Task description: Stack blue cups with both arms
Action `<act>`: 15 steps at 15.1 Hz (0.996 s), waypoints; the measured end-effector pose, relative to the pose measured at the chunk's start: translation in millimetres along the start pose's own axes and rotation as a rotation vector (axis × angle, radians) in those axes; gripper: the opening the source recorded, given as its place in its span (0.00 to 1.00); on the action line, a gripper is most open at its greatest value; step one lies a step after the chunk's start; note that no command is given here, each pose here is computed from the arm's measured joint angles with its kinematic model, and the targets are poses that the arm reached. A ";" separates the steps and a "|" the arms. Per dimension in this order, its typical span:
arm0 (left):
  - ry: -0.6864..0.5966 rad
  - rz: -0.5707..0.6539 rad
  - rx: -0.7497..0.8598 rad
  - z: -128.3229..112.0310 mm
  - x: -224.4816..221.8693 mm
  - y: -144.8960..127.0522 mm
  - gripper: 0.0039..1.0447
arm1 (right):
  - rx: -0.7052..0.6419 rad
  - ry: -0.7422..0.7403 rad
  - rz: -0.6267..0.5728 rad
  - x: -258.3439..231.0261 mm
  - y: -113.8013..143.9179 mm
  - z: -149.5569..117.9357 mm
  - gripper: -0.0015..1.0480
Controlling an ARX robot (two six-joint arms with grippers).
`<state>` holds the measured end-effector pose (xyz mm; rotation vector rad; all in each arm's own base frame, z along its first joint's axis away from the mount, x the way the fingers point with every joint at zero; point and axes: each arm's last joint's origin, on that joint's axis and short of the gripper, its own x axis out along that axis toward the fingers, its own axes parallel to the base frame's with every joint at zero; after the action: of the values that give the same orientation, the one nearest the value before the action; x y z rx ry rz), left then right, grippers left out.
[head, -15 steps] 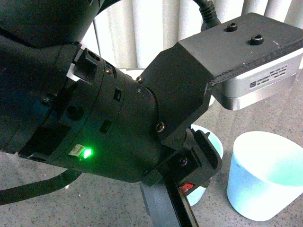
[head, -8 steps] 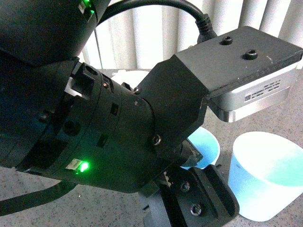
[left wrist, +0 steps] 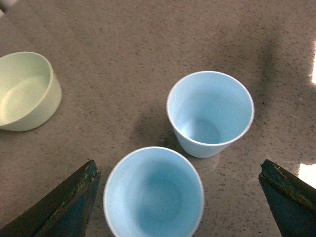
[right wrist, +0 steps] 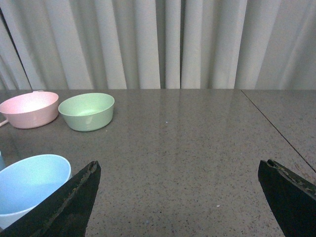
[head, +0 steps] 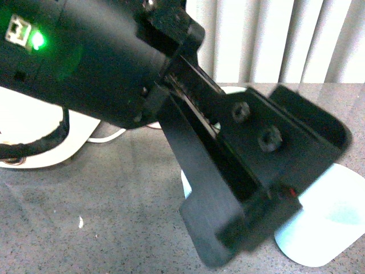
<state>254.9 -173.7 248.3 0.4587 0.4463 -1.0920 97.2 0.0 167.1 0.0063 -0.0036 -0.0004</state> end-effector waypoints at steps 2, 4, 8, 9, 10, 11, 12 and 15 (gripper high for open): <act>-0.097 0.083 -0.075 11.5 -16.8 27.6 0.94 | 0.000 0.000 0.000 0.0 0.0 0.0 0.94; -0.233 0.227 -0.171 21.5 -50.1 62.2 0.94 | 0.000 0.000 0.000 0.0 0.0 0.0 0.94; -0.410 0.486 -0.339 10.4 -134.6 93.2 0.94 | 0.000 0.000 0.000 0.0 0.0 0.0 0.94; -0.423 0.532 -0.341 3.5 -148.0 91.1 0.94 | 0.000 0.000 0.000 0.0 0.0 0.0 0.94; -0.436 0.584 -0.352 -3.2 -163.6 89.5 0.94 | 0.000 0.000 0.000 0.0 0.0 0.0 0.94; -0.483 0.751 -0.343 -7.0 -175.1 84.0 0.88 | 0.000 0.000 0.000 0.0 0.0 0.0 0.94; -0.496 0.934 -0.370 -18.2 -180.3 71.1 0.77 | 0.000 0.000 0.000 0.0 0.0 0.0 0.94; -0.463 1.102 -0.441 -71.3 -165.0 34.4 0.42 | 0.000 0.000 0.000 0.0 0.0 0.0 0.94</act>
<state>213.2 0.5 285.9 0.0067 -0.0238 0.0020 97.2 0.0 167.1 0.0063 -0.0036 -0.0004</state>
